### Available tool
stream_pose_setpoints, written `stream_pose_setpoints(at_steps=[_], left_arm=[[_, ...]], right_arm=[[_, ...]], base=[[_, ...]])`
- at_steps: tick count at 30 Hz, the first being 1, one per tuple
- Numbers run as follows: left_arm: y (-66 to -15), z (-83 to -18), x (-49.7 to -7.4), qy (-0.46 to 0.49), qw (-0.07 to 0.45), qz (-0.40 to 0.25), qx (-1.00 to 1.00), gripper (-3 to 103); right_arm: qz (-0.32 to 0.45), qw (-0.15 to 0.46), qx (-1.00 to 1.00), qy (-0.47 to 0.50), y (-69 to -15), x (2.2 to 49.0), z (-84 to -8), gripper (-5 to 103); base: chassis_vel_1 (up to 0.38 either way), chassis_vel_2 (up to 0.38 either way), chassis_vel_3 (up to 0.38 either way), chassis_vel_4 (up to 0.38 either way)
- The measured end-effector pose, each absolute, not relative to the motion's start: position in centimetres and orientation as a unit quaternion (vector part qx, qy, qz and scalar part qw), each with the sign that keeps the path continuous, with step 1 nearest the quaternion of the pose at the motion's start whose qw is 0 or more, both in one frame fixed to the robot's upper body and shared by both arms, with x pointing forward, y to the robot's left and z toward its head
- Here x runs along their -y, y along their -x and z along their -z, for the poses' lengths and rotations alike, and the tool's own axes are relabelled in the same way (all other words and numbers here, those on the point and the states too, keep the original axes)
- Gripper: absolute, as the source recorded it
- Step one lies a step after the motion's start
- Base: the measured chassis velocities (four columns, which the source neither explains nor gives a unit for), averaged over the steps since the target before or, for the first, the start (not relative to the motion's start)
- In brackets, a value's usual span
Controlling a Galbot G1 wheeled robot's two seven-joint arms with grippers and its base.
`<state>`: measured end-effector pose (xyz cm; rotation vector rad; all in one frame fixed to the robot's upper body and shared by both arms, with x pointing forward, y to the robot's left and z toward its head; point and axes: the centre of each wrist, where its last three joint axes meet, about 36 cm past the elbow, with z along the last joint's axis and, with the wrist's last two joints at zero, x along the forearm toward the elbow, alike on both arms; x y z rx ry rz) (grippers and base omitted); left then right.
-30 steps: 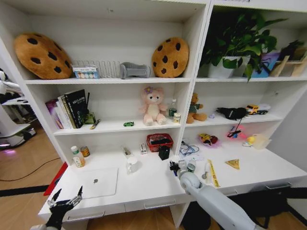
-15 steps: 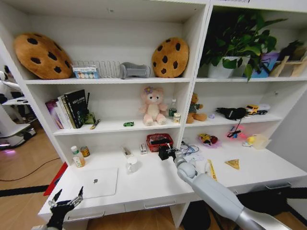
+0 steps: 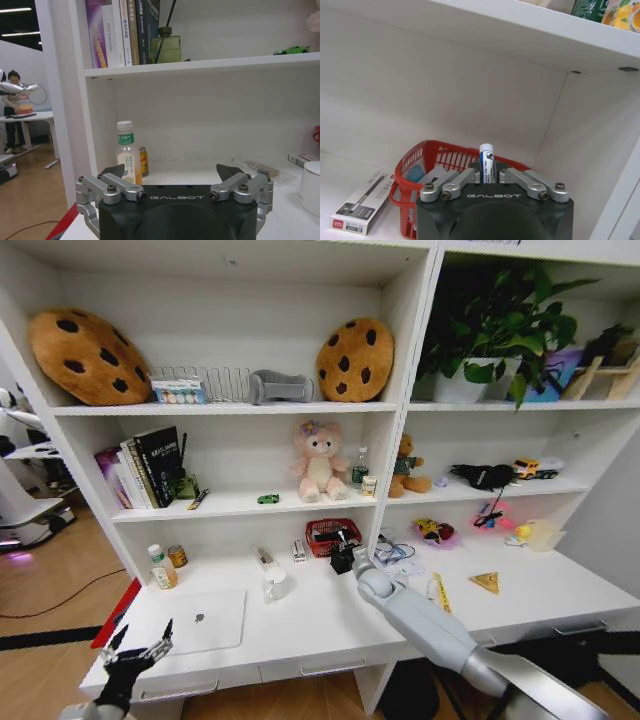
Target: Organize the objects on the table.
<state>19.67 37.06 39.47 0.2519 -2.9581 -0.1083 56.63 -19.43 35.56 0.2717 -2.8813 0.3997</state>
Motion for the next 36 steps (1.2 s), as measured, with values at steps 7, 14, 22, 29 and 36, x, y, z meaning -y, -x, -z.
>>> stream_pose_setpoints(at_steps=[7, 14, 22, 29, 36], left_arm=[[-20.0, -39.6, -36.8, -0.085, 0.069, 0.020, 0.994, 100], [-20.4, -40.1, -36.5, -0.084, 0.035, 0.004, 0.996, 100], [-21.1, -40.6, -36.1, -0.089, 0.007, -0.012, 0.996, 100], [-21.5, -40.8, -36.0, -0.091, 0.000, -0.015, 0.996, 100], [-21.4, -40.9, -35.8, -0.090, 0.000, -0.017, 0.996, 100]], right_arm=[[-0.140, 0.099, 0.981, -0.091, -60.2, 17.9, -35.2, 12], [-0.146, 0.095, 0.980, -0.095, -61.6, 16.8, -34.2, 12], [-0.151, 0.092, 0.980, -0.092, -62.3, 17.5, -33.8, 12], [-0.158, 0.086, 0.980, -0.088, -62.4, 18.6, -33.5, 12], [-0.156, 0.075, 0.981, -0.091, -62.9, 17.8, -32.5, 12]], base=[[0.000, 0.000, 0.000, 0.000], [0.000, 0.000, 0.000, 0.000], [0.000, 0.000, 0.000, 0.000], [0.000, 0.000, 0.000, 0.000], [0.000, 0.000, 0.000, 0.000]])
